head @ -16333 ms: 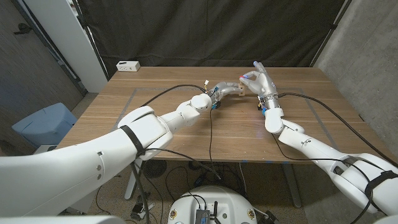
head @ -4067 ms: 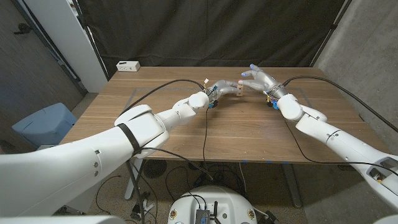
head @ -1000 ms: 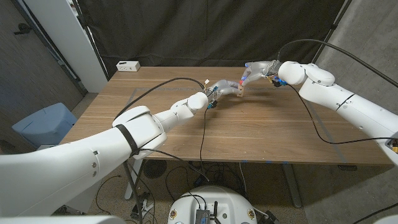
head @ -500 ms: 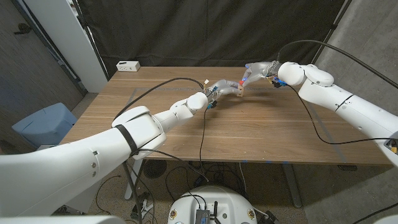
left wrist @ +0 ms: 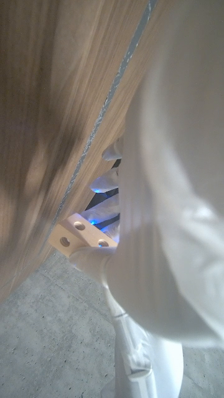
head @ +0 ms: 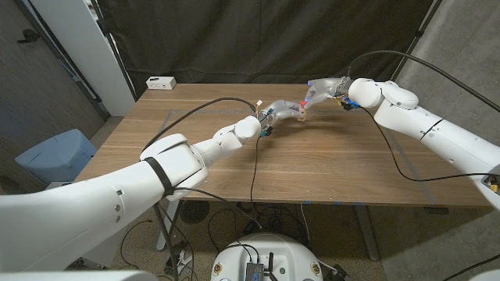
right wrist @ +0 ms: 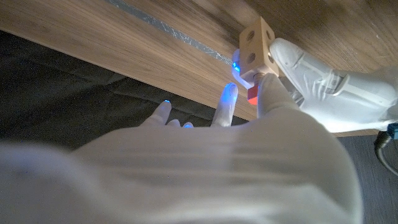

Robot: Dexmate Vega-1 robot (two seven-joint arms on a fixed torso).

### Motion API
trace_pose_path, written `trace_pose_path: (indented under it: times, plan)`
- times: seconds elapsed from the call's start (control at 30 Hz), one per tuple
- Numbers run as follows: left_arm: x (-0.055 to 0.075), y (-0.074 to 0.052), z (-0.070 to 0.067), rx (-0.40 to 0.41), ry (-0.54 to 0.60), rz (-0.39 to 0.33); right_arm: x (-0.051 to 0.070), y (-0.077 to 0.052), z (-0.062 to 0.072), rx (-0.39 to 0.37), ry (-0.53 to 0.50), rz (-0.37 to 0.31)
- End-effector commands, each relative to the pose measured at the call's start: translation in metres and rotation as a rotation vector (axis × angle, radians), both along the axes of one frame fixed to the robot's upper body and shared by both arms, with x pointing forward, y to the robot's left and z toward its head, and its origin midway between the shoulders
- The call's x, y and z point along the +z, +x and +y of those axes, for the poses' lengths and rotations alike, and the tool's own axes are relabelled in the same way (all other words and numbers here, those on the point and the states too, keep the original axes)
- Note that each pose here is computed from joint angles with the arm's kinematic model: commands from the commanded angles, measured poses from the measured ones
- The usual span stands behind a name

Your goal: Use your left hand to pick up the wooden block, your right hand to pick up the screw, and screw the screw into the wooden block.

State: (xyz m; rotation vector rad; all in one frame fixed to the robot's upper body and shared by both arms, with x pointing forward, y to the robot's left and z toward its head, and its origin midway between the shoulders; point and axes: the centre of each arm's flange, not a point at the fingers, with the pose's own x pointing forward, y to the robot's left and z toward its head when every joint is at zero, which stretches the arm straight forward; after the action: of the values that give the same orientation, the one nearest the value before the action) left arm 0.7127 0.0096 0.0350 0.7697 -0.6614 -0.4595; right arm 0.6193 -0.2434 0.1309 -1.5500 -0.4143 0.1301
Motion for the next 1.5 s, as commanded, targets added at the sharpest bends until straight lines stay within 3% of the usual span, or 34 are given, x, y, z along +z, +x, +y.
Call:
trace_pose_path:
  times: [0.03,1.5]
  plan:
    - [-0.0019,-0.0003,0.0001,-0.003,0.002,0.001,-0.0005,-0.0029,0.0023,0.0,-0.006,-0.013]
    - [-0.0047,-0.0003,0.0024,-0.006,-0.008,0.003,-0.01,-0.0031,0.0076,-0.031,-0.043,-0.041]
